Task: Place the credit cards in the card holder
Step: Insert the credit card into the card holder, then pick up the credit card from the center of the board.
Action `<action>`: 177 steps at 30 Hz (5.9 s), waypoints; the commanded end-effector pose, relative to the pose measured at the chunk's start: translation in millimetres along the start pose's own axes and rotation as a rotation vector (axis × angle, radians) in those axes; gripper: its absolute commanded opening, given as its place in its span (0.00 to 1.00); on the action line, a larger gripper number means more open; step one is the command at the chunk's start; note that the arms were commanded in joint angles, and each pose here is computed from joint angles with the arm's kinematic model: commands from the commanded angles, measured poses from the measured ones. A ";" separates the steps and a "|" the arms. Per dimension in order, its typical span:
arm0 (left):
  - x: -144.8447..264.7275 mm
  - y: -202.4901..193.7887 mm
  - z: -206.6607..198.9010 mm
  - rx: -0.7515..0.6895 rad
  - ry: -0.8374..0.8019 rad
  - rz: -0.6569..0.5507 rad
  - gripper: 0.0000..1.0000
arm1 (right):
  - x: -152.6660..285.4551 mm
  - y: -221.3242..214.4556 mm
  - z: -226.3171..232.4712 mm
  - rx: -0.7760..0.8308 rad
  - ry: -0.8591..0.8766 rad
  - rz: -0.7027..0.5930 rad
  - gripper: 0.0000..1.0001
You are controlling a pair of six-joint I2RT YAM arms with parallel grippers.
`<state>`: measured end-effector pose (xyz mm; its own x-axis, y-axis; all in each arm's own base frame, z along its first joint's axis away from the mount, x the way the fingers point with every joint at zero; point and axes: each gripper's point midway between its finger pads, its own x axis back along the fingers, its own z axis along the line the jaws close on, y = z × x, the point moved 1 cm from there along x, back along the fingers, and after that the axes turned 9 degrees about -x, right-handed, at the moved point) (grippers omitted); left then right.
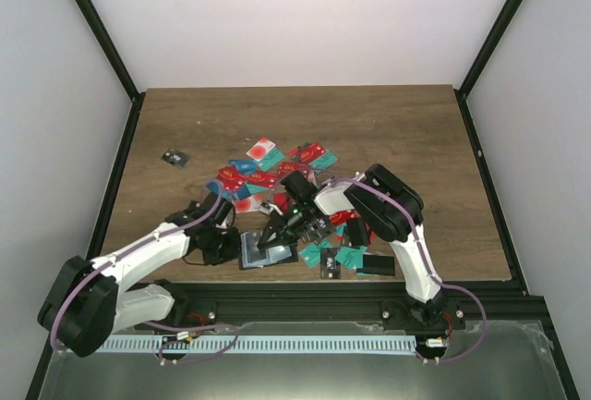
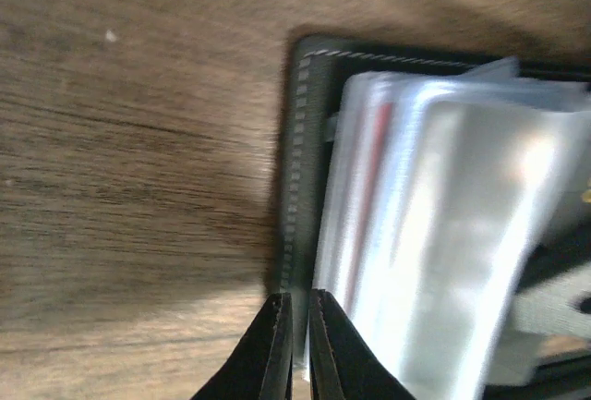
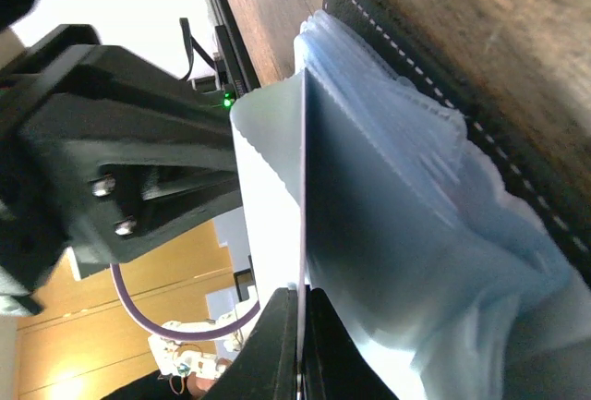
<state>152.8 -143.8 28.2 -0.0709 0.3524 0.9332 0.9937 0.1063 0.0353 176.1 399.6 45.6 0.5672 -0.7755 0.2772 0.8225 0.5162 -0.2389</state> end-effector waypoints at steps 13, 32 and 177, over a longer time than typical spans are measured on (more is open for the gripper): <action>20.8 29.5 -43.5 -0.050 -0.161 -0.106 0.10 | -10.5 -2.1 -5.9 -0.014 -0.025 0.030 0.12; -12.8 18.6 -5.8 -0.072 0.058 -0.007 0.08 | -5.3 -0.2 16.5 0.003 -0.039 0.007 0.40; 37.3 24.4 -174.6 -0.457 -0.227 -0.135 0.14 | 139.3 -117.4 -24.2 -0.246 -0.624 -0.598 0.53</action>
<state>181.9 -234.0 111.9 -0.1907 0.4403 0.8774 0.9547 -0.1249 0.2702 171.4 249.6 97.8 0.0275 -0.5229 0.8519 0.9981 0.0621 0.0059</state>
